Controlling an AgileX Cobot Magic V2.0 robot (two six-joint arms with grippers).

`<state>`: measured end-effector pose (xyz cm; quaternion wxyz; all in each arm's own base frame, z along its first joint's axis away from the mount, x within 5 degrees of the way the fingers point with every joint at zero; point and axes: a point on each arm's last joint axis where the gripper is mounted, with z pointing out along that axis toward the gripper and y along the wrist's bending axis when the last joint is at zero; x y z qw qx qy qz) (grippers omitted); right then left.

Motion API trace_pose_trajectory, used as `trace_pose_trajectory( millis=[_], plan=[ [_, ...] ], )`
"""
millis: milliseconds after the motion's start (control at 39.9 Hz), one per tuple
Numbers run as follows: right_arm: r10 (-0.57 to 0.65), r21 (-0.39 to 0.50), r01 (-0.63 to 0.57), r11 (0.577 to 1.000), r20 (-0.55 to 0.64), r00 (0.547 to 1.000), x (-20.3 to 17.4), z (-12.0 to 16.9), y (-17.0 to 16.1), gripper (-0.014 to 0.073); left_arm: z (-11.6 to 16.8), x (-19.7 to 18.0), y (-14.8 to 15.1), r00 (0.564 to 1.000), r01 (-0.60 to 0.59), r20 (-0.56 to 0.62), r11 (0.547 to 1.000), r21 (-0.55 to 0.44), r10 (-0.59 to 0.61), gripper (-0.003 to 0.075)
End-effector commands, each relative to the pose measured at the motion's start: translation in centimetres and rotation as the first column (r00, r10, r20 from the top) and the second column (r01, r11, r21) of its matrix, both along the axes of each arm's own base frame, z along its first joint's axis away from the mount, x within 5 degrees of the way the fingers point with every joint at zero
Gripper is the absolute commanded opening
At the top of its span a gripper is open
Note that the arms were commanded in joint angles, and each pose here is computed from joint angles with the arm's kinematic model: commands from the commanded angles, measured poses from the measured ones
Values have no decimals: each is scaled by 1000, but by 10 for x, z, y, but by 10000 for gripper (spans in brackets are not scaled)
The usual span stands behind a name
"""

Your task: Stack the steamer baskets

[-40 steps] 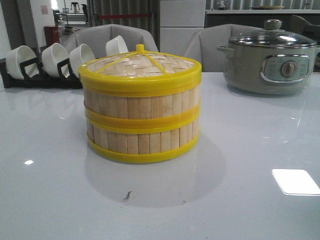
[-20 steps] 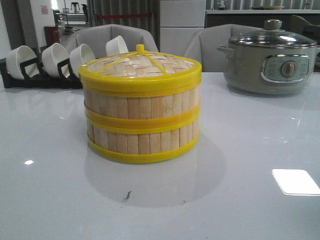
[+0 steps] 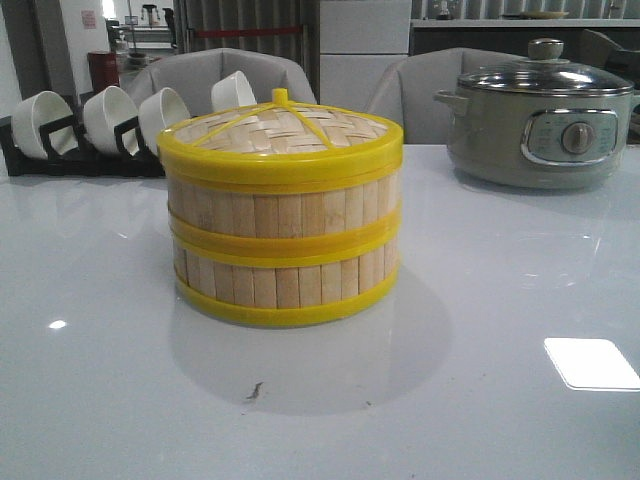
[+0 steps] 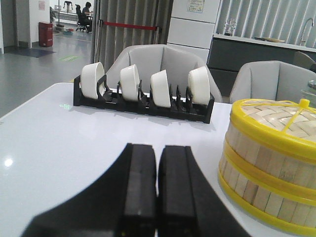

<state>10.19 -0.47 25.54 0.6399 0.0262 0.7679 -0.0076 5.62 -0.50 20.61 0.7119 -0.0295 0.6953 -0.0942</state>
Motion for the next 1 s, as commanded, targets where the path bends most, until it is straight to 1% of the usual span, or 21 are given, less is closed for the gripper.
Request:
trace_pose_trajectory(
  millis=[0, 226, 301, 426, 476, 527, 652, 978],
  plan=[
    [-3, -9, 4, 1000, 108, 994, 2, 17, 0, 48, 8, -2, 0, 996, -2, 94, 1000, -7, 3, 95],
    [-3, -9, 4, 1000, 108, 994, 2, 17, 0, 48, 4, -1, 0, 999, -3, 46, 1000, -3, 3, 95],
    [-3, -9, 4, 1000, 108, 994, 2, 17, 0, 48, 7, -2, 0, 997, -3, 78, 1000, -5, 3, 95],
    [-3, -9, 4, 1000, 108, 994, 2, 17, 0, 48, 15, -3, 0, 985, -2, 173, 1000, -14, 4, 95],
    [-3, -9, 4, 1000, 108, 994, 2, 17, 0, 48, 17, -3, 0, 980, -8, 197, 1000, 23, 3, 95],
    [-3, -9, 4, 1000, 108, 994, 2, 17, 0, 48, 18, -4, 0, 977, -22, 214, 995, 102, -1, 95],
    [-3, -9, 4, 1000, 108, 994, 2, 17, 0, 48, 19, -4, -1, 971, -41, 239, 978, 207, -10, 95],
    [-3, -9, 4, 1000, 108, 994, 2, 17, 0, 48, 20, -4, -1, 968, -43, 249, 976, 212, -12, 95]
  ],
)
